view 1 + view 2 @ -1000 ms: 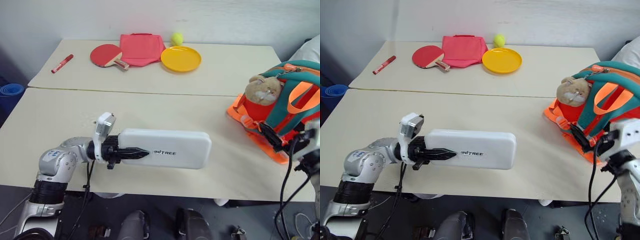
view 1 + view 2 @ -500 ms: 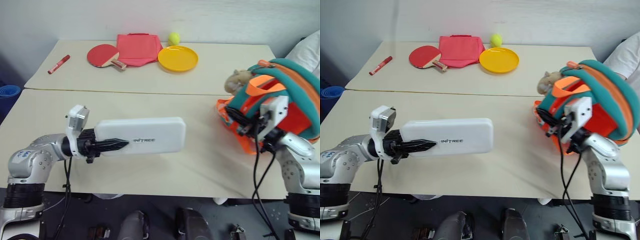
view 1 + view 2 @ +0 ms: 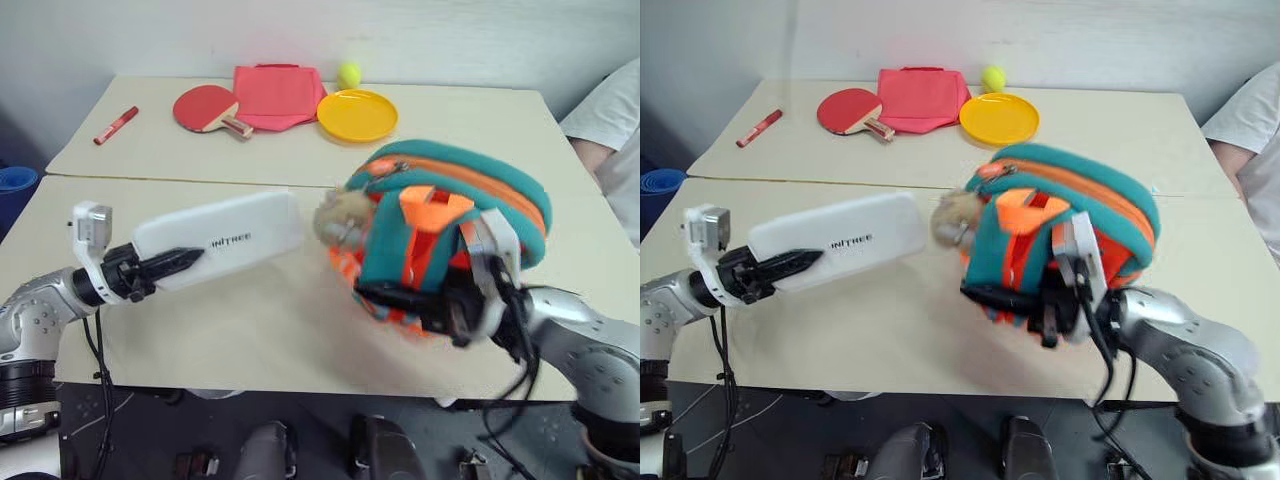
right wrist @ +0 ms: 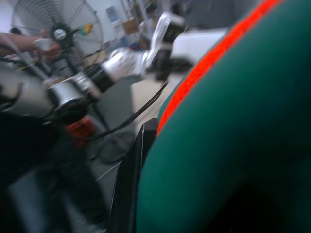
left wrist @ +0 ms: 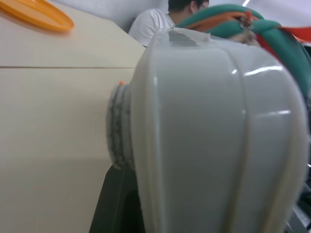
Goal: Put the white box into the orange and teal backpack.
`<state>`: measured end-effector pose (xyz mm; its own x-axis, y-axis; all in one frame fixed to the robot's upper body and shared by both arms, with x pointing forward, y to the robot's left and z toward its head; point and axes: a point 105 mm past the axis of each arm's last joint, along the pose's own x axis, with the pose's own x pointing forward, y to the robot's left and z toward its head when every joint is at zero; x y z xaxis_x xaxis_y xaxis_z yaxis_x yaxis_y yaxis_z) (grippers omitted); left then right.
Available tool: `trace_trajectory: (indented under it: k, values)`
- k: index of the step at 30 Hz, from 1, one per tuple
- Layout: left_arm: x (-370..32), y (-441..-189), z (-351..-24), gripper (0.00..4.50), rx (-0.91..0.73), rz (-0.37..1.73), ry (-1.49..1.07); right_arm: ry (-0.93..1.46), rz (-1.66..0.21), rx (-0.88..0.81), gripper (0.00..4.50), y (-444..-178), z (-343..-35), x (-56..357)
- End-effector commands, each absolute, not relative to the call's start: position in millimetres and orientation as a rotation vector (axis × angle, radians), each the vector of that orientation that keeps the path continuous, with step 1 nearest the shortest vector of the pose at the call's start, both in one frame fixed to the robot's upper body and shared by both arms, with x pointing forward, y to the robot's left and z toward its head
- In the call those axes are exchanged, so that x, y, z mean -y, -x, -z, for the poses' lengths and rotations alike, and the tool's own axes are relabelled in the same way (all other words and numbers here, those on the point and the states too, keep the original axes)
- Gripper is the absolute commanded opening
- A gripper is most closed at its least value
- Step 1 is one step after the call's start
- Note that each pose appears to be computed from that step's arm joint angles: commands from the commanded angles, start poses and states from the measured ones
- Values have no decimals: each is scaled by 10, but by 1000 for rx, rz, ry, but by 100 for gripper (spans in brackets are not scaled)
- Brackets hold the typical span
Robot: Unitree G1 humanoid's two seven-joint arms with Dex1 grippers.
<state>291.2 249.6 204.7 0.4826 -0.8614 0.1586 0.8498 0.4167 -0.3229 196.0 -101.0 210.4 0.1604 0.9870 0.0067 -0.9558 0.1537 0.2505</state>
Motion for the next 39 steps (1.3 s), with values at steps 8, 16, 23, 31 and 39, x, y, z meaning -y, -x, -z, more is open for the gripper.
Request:
trace_trajectory:
  k: [8,16,23,31,39]
  values:
    - [-2114,-2637,-2622,121,125,1266,302,-164,-1264,-177,1,-2125,-2188,1381]
    - [-1647,-2893,-2440,121,64,1353,117,-171,-1297,-225,1,-2088,-2093,1326]
    - [-1568,-3118,-2408,121,90,1321,80,-197,-1302,-280,1,-2010,-2052,1351]
    - [-1048,-3251,-2417,121,4,1477,-296,-206,-1264,-284,1,-1976,-2013,1453]
    - [10,-3321,-2296,121,51,1626,-492,-197,-1219,-247,1,-2031,-2002,1481]
